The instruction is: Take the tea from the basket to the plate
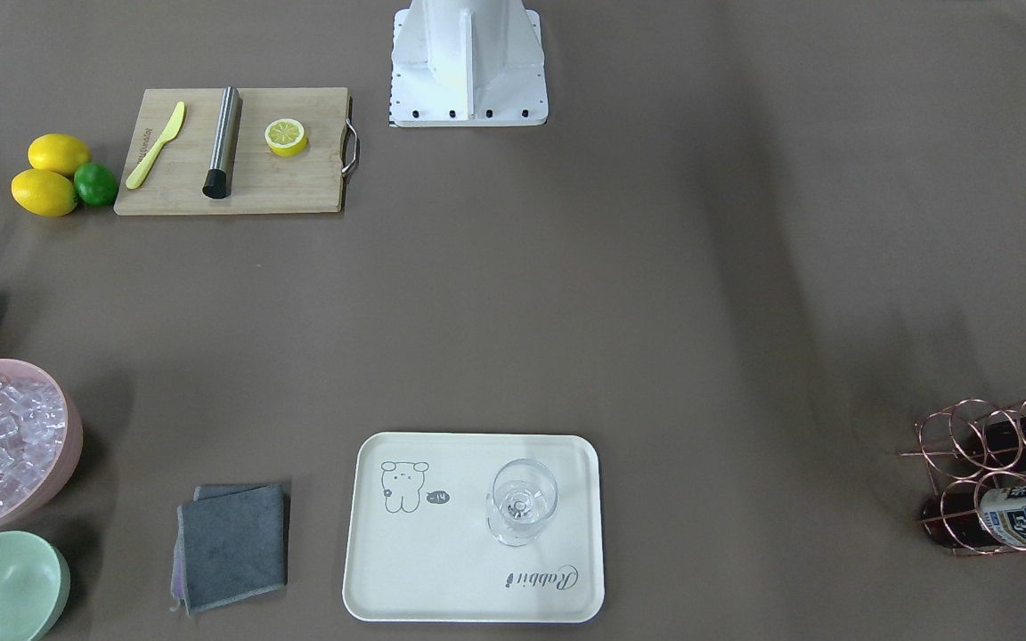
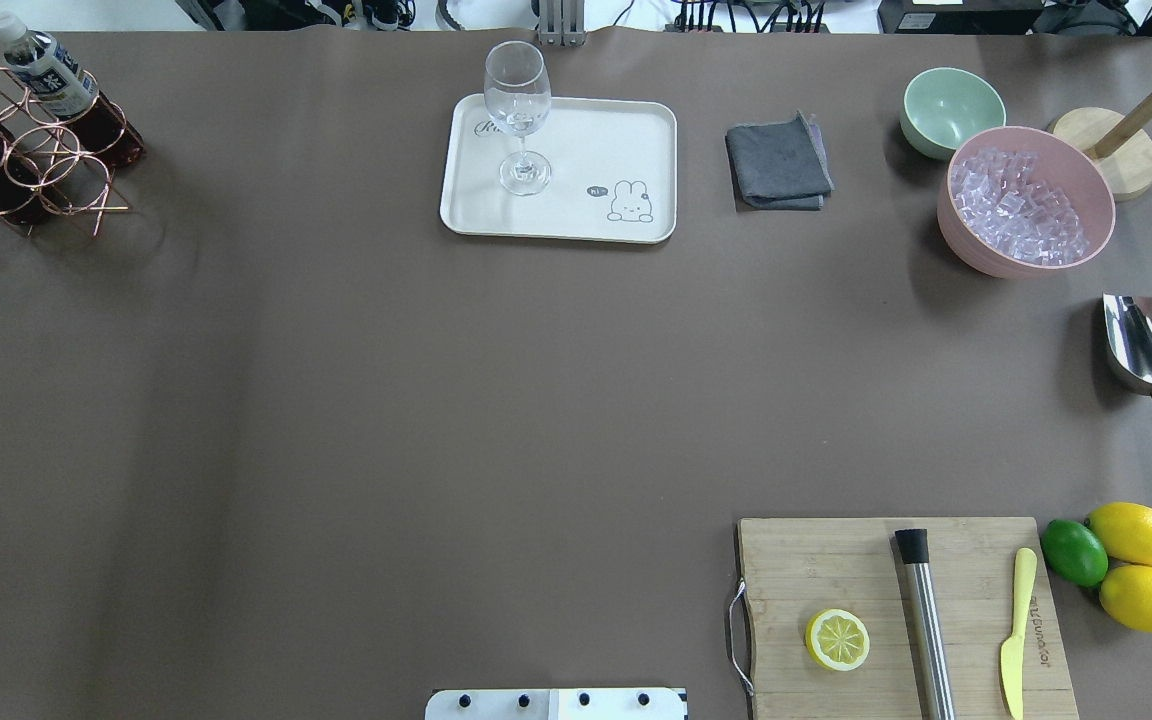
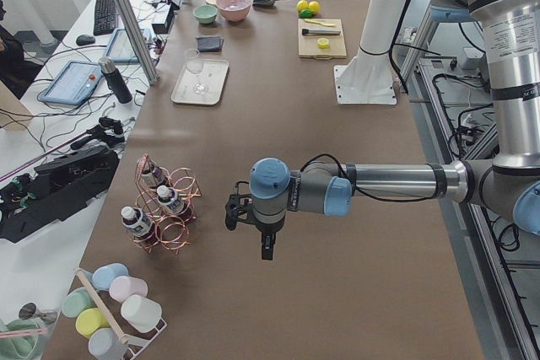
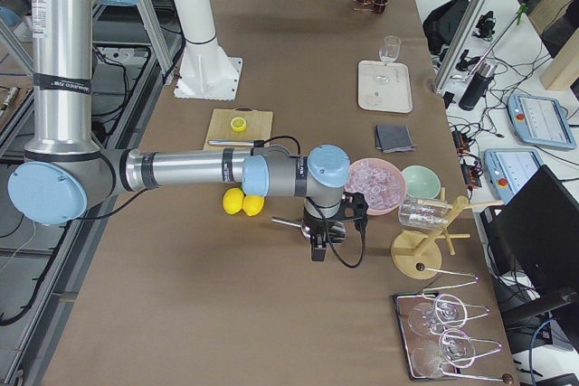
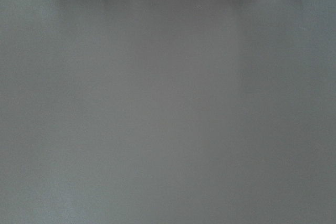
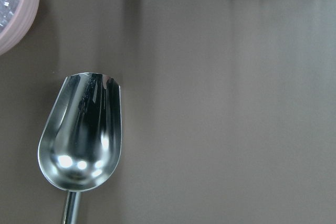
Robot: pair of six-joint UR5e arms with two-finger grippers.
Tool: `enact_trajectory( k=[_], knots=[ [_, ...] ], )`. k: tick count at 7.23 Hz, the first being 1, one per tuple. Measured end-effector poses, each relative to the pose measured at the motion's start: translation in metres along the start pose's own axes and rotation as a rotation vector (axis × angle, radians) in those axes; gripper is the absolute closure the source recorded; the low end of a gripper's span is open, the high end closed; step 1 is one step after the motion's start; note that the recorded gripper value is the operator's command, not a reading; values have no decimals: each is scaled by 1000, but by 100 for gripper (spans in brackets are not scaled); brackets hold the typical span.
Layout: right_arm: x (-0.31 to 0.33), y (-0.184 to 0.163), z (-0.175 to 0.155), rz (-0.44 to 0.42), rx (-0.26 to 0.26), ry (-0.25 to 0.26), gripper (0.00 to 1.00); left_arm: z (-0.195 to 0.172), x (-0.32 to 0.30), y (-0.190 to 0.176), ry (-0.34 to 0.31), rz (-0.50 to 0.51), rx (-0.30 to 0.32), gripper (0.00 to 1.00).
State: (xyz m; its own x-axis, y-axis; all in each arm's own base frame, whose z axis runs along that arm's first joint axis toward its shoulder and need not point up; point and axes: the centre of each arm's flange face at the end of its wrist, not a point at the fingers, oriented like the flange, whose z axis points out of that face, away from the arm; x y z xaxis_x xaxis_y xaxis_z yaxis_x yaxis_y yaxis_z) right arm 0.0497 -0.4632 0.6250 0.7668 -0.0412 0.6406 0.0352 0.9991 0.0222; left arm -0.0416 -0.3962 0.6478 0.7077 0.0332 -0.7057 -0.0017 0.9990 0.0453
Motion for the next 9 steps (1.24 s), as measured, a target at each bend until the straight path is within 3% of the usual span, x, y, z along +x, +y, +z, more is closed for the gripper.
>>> enact_trajectory(
  k=[9],
  knots=[
    [10, 3, -6, 23, 16, -13, 0, 2, -2, 0, -1, -14, -9, 3]
  ],
)
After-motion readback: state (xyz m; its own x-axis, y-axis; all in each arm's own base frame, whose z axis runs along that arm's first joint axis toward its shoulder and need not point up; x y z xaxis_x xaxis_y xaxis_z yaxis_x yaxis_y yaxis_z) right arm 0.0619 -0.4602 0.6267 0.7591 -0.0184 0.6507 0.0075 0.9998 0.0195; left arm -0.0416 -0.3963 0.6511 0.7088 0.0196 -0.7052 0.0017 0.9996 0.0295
